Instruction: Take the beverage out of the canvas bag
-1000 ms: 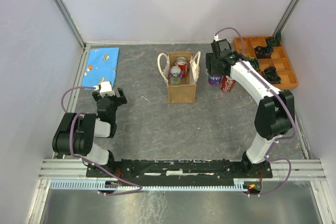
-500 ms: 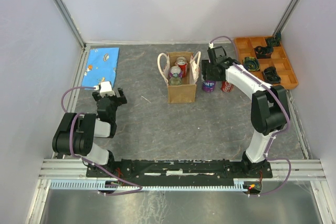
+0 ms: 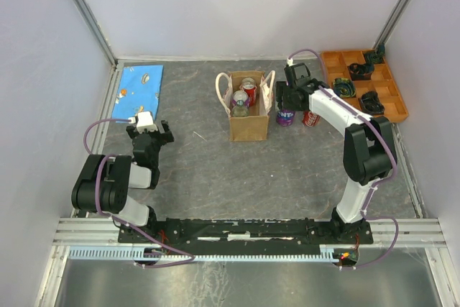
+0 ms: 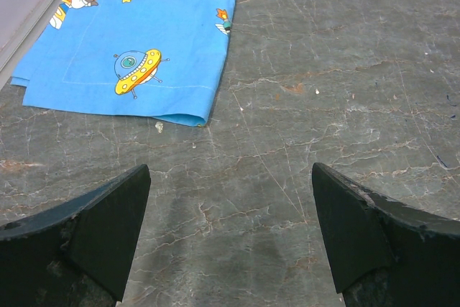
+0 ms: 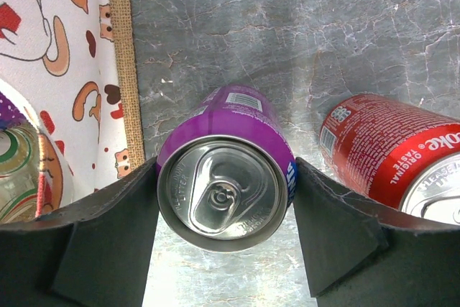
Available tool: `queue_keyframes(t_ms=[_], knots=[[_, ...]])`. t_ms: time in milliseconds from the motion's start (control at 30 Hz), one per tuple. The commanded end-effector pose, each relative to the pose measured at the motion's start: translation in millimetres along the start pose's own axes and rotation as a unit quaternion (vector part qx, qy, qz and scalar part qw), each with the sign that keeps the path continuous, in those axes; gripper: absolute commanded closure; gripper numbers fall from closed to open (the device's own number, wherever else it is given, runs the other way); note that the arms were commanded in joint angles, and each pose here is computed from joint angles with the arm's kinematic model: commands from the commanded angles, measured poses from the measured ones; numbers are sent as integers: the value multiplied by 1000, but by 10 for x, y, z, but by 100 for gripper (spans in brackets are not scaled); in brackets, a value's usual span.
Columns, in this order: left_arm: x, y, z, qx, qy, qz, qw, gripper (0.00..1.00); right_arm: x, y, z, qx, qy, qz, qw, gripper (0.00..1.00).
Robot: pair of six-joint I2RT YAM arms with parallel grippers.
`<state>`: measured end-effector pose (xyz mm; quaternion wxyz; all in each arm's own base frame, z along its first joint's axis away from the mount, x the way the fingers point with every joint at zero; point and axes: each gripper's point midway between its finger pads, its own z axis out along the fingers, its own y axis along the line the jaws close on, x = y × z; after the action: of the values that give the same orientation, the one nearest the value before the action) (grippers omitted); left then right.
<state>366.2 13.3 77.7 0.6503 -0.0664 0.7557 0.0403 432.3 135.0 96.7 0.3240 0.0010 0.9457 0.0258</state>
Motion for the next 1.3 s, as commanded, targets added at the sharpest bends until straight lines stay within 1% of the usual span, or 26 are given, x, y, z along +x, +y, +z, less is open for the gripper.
queue_keyframes(t_ms=[0, 33, 133, 200, 233, 367, 467, 533, 667, 800, 900, 1000, 1167, 1267], knots=[[-152, -4, 57, 0, -26, 15, 1000, 1, -283, 24, -111, 1, -40, 9, 999, 21], [-151, -7, 57, 1, -26, 16, 1000, 1, -324, 26, -137, 2, -44, 10, 999, 15], [-153, -4, 57, 0, -26, 15, 1000, 1, -501, 25, -259, 4, -67, 12, 998, 12], [-152, -8, 58, 1, -26, 16, 1000, 1, -635, 19, -366, 6, -84, 14, 996, 5], [-154, -6, 58, 0, -26, 15, 1000, 1, -699, 22, -428, 6, -93, 14, 996, 3], [-152, -7, 57, 1, -26, 16, 1000, 1, -985, -46, -764, 18, -141, 23, 990, 3], [-154, -8, 57, 1, -26, 16, 1000, 1, -1232, -120, -1171, 23, -195, 36, 980, 3], [-152, -7, 57, 1, -26, 16, 1000, 1, -1376, -111, -1440, 10, -232, 36, 972, 4], [-155, -7, 57, 1, -26, 15, 1000, 1, -1521, 63, -1843, -39, -273, 19, 961, 8], [-154, -5, 57, 1, -26, 15, 1000, 1, -1463, 391, -2015, -95, -276, -18, 956, 13], [-151, -8, 57, 1, -26, 16, 1000, 1, -1352, 686, -2107, -141, -272, -50, 950, 19], [-151, -7, 58, 1, -26, 16, 1000, 1, -1253, 918, -2172, -179, -267, -80, 943, 27], [-151, -7, 57, 1, -26, 16, 1000, 1, -1064, 1231, -2146, -224, -253, -116, 934, 37], [-155, -7, 57, 1, -26, 15, 1000, 1, -884, 1398, -1989, -248, -231, -137, 931, 38]])
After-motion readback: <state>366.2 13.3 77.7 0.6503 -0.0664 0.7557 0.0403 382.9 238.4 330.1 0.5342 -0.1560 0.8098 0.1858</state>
